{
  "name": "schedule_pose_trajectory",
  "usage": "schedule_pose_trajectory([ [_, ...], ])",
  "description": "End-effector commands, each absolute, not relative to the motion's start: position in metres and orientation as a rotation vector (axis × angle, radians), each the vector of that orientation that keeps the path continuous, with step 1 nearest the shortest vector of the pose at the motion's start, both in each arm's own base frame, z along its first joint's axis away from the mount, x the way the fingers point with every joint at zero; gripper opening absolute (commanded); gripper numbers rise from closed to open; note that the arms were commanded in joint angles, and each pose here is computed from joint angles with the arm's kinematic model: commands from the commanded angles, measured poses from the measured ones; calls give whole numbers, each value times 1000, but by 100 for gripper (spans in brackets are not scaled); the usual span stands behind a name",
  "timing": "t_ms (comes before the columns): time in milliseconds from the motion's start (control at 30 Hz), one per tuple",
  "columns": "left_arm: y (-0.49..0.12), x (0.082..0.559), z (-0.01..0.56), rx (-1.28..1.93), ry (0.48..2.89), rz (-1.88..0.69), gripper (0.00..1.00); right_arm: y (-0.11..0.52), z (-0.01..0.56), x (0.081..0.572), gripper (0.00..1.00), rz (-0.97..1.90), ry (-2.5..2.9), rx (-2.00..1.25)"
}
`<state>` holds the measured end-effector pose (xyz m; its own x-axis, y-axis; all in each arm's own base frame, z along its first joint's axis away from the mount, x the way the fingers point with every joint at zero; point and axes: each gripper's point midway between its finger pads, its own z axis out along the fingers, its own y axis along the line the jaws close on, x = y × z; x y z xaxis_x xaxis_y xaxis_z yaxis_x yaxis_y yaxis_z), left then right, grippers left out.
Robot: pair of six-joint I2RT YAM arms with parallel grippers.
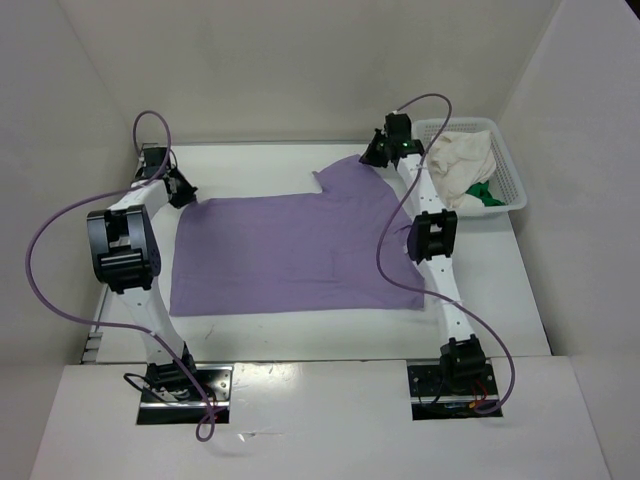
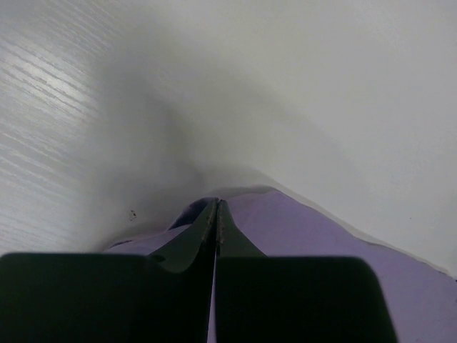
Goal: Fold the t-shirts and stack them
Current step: Grap the side of the flattened tshirt furthest away from the robot with both arms
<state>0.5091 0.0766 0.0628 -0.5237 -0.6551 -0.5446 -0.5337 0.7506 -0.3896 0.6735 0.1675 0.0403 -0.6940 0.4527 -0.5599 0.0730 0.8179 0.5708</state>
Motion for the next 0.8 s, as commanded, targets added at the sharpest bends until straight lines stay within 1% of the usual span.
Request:
schedule_pose_trajectory([
  [0, 78, 526, 78, -863, 2207, -238, 0, 165, 113, 654, 0, 632, 2271, 268],
  [67, 78, 527, 81, -863, 2206, -238, 0, 161, 106, 638, 0, 597, 2347, 240],
  [167, 78, 530, 85, -869, 2194, -244, 0, 155, 112, 625, 0, 558, 2389, 219],
  [200, 79, 531, 86, -866, 2186, -245, 0, 155, 130, 621, 0, 560, 2376, 215],
  [333, 79, 532, 96, -857, 2167, -248, 0, 149, 151, 605, 0, 495, 2391, 189],
  [400, 78, 526, 99, -846, 2171, -243, 0, 152, 156, 594, 0, 521, 2417, 169],
  [433, 77, 523, 102, -844, 2169, -243, 0, 157, 164, 579, 0, 571, 2437, 152],
  [500, 77, 520, 112, -836, 2149, -246, 0, 155, 187, 567, 0, 580, 2377, 136],
  [533, 76, 519, 108, -837, 2152, -246, 0, 156, 169, 567, 0, 582, 2398, 154],
  [567, 80, 515, 113, -843, 2139, -242, 0, 154, 193, 560, 0, 588, 2354, 144],
  [633, 84, 509, 115, -850, 2131, -247, 0, 153, 182, 550, 0, 581, 2404, 156],
  [667, 84, 509, 115, -850, 2131, -247, 0, 152, 186, 545, 0, 581, 2406, 157],
  [700, 81, 505, 120, -844, 2132, -259, 0, 150, 172, 536, 0, 576, 2439, 165],
  [733, 81, 505, 125, -840, 2123, -261, 0, 150, 174, 531, 0, 577, 2432, 163],
  [767, 80, 497, 118, -837, 2143, -254, 0, 147, 197, 530, 0, 572, 2367, 153],
])
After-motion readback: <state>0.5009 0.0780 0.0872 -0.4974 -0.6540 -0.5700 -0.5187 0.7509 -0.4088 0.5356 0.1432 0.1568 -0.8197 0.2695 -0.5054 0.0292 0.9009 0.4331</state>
